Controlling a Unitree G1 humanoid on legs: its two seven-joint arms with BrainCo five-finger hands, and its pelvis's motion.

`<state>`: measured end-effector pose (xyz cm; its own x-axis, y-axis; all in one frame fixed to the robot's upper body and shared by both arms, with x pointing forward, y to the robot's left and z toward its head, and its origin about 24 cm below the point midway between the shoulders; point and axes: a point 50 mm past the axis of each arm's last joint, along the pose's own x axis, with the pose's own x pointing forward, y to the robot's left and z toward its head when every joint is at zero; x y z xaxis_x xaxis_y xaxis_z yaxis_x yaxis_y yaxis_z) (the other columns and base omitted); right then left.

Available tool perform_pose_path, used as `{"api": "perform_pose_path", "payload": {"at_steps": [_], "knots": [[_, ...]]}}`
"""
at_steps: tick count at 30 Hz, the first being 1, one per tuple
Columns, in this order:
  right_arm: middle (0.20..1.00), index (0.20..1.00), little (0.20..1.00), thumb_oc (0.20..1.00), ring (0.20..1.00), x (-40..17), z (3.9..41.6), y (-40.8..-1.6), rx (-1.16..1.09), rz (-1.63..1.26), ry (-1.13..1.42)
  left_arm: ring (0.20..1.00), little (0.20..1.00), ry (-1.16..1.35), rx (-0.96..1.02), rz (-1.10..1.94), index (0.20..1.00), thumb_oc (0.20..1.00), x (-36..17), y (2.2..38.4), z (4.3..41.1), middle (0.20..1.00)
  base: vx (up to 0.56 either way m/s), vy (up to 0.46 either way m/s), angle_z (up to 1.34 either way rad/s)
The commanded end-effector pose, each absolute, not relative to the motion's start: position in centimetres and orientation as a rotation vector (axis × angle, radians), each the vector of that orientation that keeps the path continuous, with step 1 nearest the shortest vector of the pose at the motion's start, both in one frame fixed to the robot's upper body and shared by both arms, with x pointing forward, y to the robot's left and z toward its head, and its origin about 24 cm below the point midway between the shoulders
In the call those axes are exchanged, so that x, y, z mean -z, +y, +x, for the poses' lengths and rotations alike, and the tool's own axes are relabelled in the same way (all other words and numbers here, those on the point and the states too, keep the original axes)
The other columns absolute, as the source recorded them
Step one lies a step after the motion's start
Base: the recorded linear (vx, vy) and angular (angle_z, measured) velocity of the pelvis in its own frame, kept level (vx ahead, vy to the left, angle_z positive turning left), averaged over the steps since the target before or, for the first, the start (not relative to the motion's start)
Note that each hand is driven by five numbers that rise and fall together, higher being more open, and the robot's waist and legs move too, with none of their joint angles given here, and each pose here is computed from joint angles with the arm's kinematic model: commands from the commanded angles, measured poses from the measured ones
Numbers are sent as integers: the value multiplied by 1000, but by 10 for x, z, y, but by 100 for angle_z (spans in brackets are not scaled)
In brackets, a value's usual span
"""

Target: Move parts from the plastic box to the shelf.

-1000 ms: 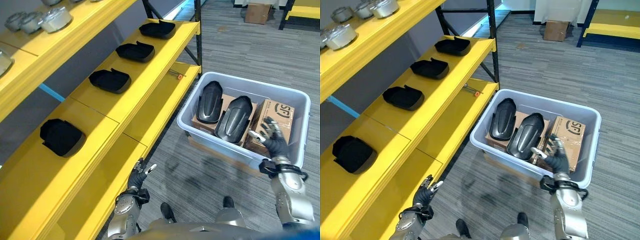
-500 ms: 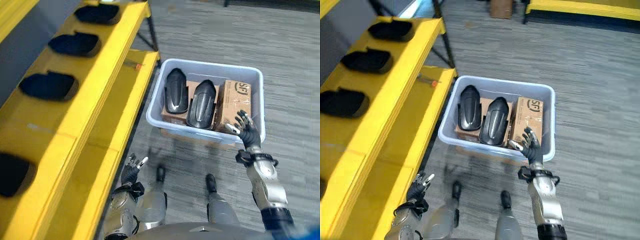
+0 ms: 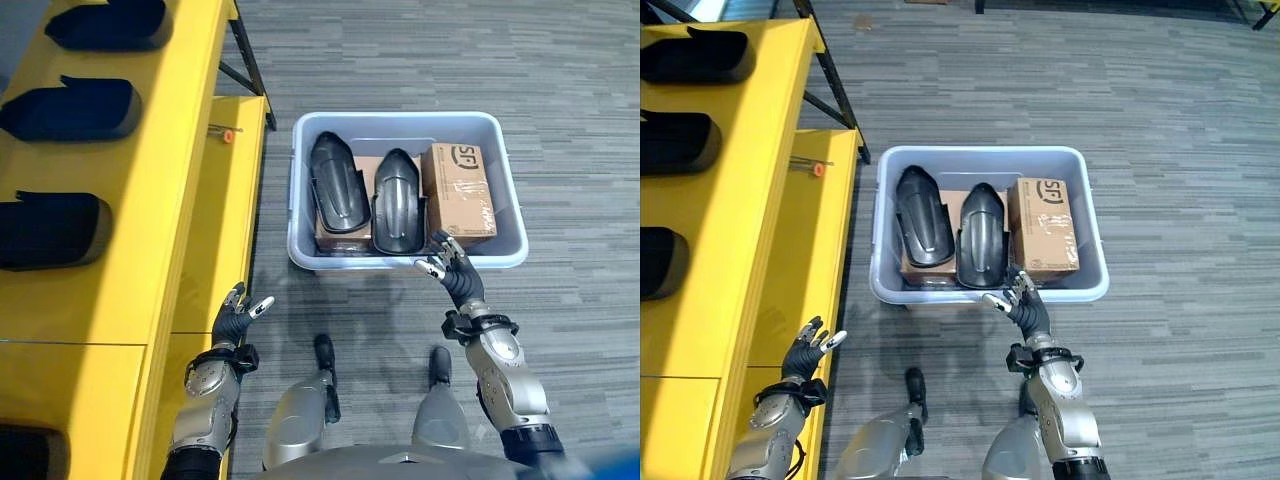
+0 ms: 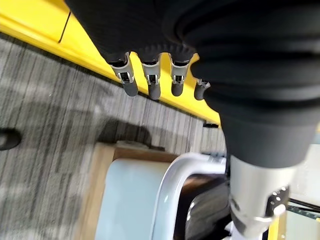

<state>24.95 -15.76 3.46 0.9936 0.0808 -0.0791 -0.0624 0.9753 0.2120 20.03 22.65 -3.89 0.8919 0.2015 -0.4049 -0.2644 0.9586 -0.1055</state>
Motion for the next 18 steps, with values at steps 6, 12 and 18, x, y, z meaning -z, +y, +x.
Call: {"api": "perform_pose_path", "payload": {"at_steps": [6,12,18], "knots": [[1000,1000,1000,1000,1000,-112,298,-174,-19,10,-207,1000,1000,306,-121,-218,1000,1000,24,188,213,1000,-79,-149,-13],[1000,1000,1000,1000,1000,-135,328,-163,23,0,-239,1000,1000,288,-47,-260,1000,1000,17,166,223,1000,-48,-118,-16],[1000,1000,1000,1000,1000,-156,350,-167,83,-45,-268,1000,1000,266,-6,-281,1000,1000,10,156,225,1000,-7,-48,4]]}}
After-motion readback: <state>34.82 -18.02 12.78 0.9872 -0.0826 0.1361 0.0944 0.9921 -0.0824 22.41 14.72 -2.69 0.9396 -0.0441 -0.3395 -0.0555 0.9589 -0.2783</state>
